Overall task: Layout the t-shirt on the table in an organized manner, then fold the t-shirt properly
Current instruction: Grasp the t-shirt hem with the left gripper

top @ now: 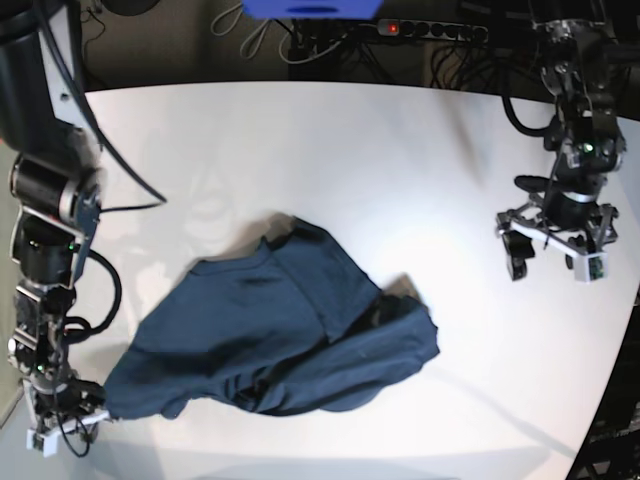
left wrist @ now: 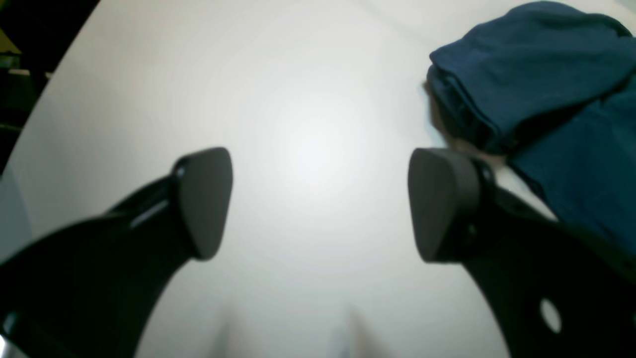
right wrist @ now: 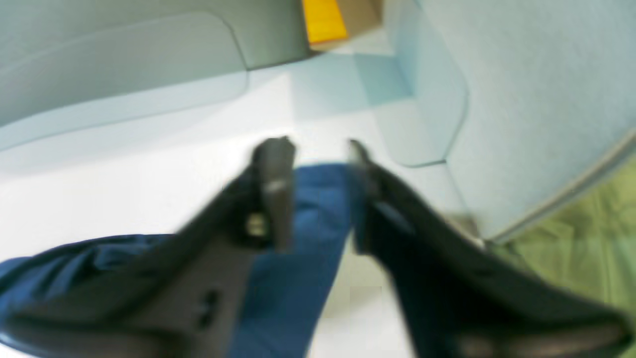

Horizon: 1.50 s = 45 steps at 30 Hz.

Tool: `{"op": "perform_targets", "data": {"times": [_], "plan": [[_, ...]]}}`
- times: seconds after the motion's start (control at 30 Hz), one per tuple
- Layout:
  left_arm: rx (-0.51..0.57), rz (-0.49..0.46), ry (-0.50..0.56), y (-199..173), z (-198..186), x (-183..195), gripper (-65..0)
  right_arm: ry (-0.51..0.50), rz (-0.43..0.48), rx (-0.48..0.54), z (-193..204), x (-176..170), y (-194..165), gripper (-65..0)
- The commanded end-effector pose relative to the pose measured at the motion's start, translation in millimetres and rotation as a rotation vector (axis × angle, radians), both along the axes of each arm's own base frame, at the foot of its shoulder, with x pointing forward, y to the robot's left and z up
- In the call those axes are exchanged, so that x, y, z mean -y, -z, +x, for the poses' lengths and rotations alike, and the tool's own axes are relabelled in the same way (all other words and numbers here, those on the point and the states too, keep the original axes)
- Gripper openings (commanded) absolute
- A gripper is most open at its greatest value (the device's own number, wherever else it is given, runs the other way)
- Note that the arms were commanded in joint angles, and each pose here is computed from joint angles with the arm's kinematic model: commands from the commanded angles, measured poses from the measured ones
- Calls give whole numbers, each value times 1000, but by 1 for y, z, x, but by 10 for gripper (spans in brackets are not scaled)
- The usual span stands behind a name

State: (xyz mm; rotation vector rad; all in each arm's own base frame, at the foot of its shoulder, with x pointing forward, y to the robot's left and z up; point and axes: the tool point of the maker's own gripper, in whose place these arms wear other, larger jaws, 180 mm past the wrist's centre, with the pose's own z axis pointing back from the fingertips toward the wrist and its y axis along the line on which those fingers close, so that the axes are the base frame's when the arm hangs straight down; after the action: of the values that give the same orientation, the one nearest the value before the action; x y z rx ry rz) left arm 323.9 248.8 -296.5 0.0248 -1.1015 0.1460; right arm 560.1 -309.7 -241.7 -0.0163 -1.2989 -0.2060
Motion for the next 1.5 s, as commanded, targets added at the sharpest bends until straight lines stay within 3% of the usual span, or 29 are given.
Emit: {"op": "perform_targets", "data": {"times": [0.0,0.13,0.23,0.37,0.47,0.57,0.7,0.9,1.07,1.27,1.37,1.47], "plan": [[54,17,3,-16,6,-2,-112,11,-7,85,7,8,-32,-377],[83,10,5,-25,15,0,-111,-3,-21,36,-7,3,-9,-206],[109,-5,-2,-32,25,1,-111,-42,-9,-28,-32,-21,15,-156],[150,-79,-38,-38,62,4,-111,-102,-14,-12,-80,-66,30,-153],[120,-144,-31,-27,100,17,-111,-138,-7,12,-115,-100,37,-151],[63,-181,-1,-13,136,35,-111,-183,-6,-5,-146,-128,51,-152],[78,-207,7,-1,175,55,-111,-253,-22,-41,-178,-156,65,-153],[64,-152,42,35,200,79,-111,-289,-36,-60,-210,-170,70,-153],[25,-148,36,68,197,90,-111,-287,-40,-66,-220,-169,71,-153],[29,-149,32,76,195,95,-117,-288,-38,-99,-231,-169,81,-153],[29,-150,33,76,195,96,-173,-288,-35,-107,-234,-169,84,-153],[31,-160,38,76,195,103,-322,-291,-33,-117,-237,-171,87,-153]]}}
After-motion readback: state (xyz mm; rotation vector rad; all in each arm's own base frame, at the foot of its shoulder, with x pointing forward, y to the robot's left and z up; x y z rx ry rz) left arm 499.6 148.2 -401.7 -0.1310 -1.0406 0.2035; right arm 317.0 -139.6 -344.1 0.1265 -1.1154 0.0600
